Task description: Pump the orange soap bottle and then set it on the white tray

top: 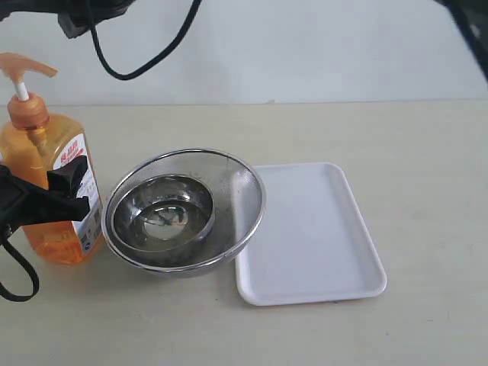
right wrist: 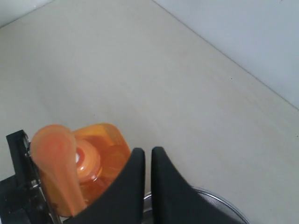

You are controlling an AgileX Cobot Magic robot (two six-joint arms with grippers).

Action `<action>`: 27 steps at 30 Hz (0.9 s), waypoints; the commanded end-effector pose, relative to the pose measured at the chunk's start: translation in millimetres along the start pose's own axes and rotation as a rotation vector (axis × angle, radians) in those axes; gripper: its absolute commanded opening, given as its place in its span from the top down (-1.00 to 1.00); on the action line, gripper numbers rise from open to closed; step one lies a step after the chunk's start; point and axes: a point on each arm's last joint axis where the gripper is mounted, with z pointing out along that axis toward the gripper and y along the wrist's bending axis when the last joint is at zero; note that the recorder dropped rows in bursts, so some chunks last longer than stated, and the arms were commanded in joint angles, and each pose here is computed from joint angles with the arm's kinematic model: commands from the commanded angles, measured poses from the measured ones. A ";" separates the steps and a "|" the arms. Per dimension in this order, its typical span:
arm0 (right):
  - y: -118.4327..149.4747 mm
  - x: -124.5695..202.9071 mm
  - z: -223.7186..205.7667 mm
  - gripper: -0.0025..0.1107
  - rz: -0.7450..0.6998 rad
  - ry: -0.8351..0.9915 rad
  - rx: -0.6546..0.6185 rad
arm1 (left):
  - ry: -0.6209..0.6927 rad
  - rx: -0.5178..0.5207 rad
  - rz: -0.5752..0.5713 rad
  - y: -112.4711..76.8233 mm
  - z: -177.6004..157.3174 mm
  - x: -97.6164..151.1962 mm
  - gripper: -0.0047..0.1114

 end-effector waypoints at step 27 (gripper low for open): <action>35.8 46.2 -49.7 0.96 -0.025 -0.114 -0.239 | 0.019 0.007 0.008 -0.3 -0.5 2.0 0.84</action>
